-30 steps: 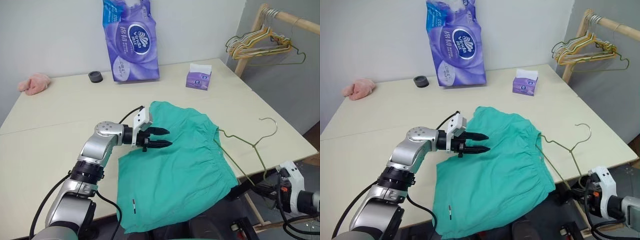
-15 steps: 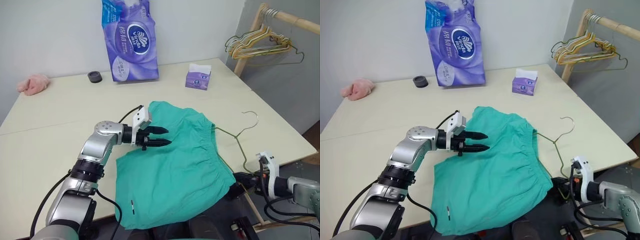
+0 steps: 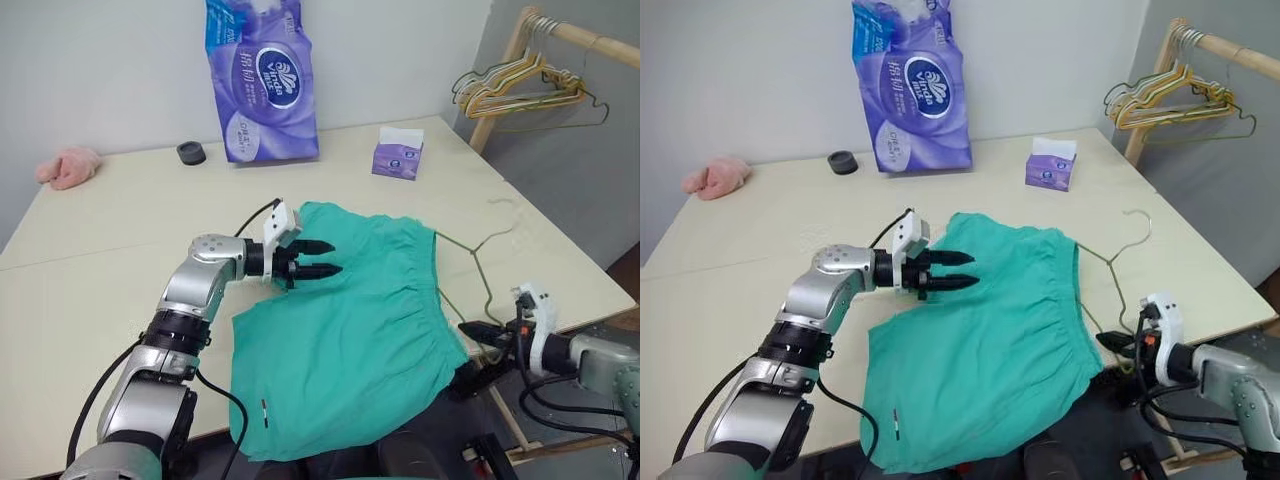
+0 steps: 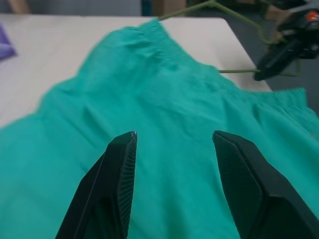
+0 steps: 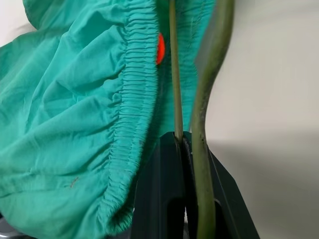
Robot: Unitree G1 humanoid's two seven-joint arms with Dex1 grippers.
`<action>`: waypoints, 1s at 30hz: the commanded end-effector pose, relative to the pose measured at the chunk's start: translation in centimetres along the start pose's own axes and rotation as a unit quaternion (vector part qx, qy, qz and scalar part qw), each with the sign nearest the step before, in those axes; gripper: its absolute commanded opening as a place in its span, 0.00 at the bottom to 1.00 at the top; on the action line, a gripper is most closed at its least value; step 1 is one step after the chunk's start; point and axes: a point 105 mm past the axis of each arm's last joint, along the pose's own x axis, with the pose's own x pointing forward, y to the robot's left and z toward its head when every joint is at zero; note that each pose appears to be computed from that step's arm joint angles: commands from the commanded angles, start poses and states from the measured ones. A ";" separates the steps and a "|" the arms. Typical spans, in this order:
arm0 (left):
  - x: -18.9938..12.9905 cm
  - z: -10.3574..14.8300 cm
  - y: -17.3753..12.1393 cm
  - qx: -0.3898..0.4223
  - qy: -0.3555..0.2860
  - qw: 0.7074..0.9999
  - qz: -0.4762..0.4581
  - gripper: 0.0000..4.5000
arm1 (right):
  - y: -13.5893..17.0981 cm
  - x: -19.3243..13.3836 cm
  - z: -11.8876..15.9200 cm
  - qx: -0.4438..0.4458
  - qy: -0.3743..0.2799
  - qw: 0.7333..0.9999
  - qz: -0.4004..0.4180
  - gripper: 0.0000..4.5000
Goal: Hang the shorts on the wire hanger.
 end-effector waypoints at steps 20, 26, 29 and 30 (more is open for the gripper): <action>-0.3 3.3 -1.6 0.218 0.112 0.945 -0.215 1.00 | 7.6 1.3 4.9 -0.347 0.041 0.932 0.095 0.00; 0.2 0.9 -1.8 0.226 0.139 0.938 -0.224 1.00 | 8.5 1.1 5.3 -0.371 0.029 0.922 0.103 0.00; 0.8 0.1 -2.1 0.222 0.138 0.939 -0.225 1.00 | 8.7 1.2 5.4 -0.372 0.022 0.922 0.106 0.00; 1.2 -0.1 -2.2 0.218 0.134 0.941 -0.222 1.00 | 8.7 1.2 5.4 -0.372 0.021 0.922 0.107 0.00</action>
